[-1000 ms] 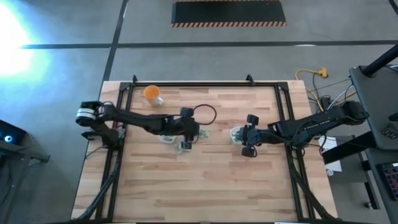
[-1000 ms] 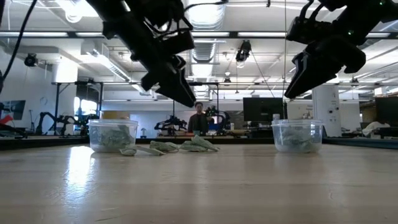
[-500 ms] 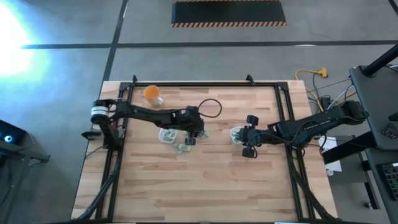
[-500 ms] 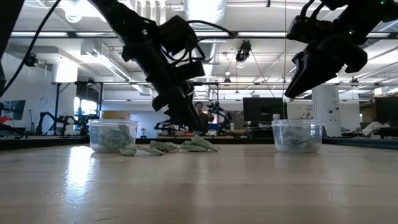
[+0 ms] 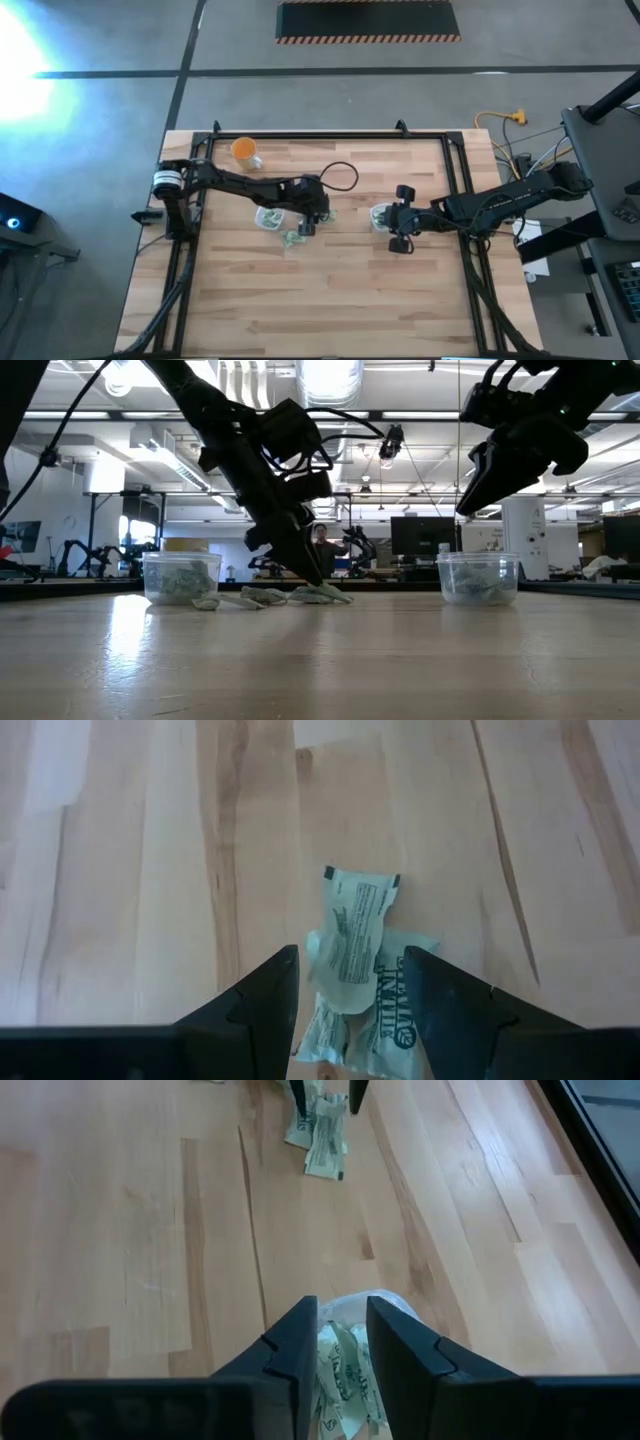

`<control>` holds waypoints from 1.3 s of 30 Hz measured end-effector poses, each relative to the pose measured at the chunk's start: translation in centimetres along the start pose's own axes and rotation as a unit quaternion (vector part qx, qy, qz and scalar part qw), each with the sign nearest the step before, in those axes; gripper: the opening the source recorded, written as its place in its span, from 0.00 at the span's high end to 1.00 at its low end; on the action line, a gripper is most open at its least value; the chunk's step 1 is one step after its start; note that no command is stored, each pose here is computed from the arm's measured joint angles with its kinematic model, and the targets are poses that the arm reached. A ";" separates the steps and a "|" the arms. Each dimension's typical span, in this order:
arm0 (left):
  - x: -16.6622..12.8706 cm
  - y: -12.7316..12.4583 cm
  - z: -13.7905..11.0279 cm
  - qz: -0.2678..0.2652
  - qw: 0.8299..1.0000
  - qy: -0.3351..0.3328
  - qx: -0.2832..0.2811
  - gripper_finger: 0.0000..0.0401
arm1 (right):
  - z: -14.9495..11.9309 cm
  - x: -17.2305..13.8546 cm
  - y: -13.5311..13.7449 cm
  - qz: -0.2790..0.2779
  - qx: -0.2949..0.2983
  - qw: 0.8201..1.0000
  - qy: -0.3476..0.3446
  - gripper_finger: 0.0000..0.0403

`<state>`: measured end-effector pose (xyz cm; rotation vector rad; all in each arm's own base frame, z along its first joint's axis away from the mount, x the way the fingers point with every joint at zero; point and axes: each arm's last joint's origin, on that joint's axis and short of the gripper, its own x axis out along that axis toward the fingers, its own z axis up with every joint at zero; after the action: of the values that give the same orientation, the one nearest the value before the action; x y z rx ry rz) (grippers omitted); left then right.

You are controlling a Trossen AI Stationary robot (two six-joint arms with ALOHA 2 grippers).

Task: Pick and place Stevia / Truvia into bins
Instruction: Put the stevia packet into the left transparent container

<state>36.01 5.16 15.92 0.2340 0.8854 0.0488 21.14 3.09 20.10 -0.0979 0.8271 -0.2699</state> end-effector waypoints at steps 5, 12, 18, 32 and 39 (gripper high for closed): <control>0.3 0.0 0.0 0.002 1.000 -0.006 -0.001 0.59 | 0.1 0.0 0.0 0.001 0.001 1.000 -0.003 0.79; 0.4 0.1 -0.1 0.002 1.000 -0.003 -0.002 0.59 | 0.1 0.0 0.0 0.000 0.000 1.000 -0.003 0.81; 0.5 0.2 -0.3 0.002 1.000 0.000 -0.003 0.59 | 0.1 0.0 0.0 0.000 0.000 1.000 -0.004 0.82; 0.6 0.3 -0.4 0.002 1.000 0.002 -0.003 0.90 | 0.1 0.0 0.0 0.000 0.000 1.000 -0.004 0.83; 0.6 0.3 -0.4 0.002 1.000 0.003 -0.003 0.99 | 0.1 0.0 0.0 0.000 0.000 1.000 -0.004 0.81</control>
<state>36.11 5.64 15.26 0.2300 0.8897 0.0559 21.20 3.10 20.16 -0.0997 0.8189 -0.2695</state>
